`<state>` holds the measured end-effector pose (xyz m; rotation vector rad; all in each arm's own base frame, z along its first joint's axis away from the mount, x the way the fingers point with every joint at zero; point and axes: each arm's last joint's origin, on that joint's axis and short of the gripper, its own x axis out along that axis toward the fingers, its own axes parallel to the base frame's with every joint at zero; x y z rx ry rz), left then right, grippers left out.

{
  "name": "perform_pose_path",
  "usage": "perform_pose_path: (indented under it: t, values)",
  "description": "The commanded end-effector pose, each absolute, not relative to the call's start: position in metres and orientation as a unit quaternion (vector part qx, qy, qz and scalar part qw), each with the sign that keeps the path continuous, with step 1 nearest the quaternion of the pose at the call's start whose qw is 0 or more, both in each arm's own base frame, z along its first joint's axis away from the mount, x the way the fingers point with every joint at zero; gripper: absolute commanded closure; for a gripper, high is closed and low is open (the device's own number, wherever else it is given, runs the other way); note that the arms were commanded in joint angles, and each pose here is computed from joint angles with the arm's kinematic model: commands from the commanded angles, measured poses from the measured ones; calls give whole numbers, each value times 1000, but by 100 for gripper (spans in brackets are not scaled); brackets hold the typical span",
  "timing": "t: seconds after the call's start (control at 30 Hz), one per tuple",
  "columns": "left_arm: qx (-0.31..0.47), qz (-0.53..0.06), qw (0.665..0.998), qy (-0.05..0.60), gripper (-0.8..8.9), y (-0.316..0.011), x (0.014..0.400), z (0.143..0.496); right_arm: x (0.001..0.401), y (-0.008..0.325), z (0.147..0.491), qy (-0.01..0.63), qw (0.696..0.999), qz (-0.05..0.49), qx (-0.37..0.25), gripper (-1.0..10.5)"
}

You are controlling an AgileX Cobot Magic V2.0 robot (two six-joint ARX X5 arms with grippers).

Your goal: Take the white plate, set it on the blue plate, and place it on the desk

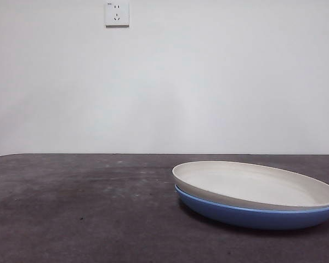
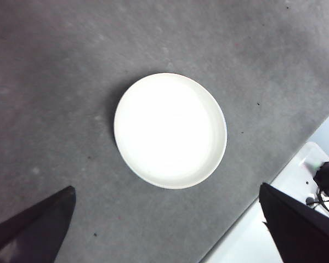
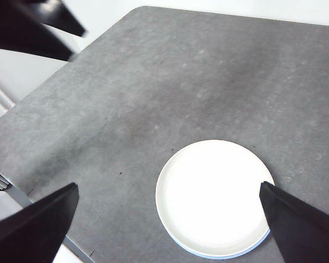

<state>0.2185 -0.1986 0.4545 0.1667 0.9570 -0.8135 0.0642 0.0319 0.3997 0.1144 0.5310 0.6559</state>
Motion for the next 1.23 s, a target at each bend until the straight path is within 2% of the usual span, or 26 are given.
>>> perform_pose_path:
  t: [0.03,0.3,0.4,0.5,0.7,0.9,1.03,1.23]
  values:
    - [91,-390,813,423,241,-187,202,460,63,32,405,244,914,322,49,346]
    - [85,-373,851,361,241,-132,143,440,63,32,405,246,913,321,51,346]
    - [84,-363,863,340,241,-113,123,429,63,31,404,248,918,305,47,346]
    - [81,-358,873,321,241,-97,106,419,63,30,403,256,923,285,44,346]
    - [62,-366,889,267,241,-74,80,404,62,29,400,274,919,279,49,346]
    - [52,-370,897,238,241,-64,70,389,62,29,399,286,917,270,67,346]
    - [52,-370,897,236,241,-64,69,388,66,29,398,297,920,243,83,346]
    - [52,-371,897,236,241,-64,69,388,90,36,391,352,903,221,107,346]
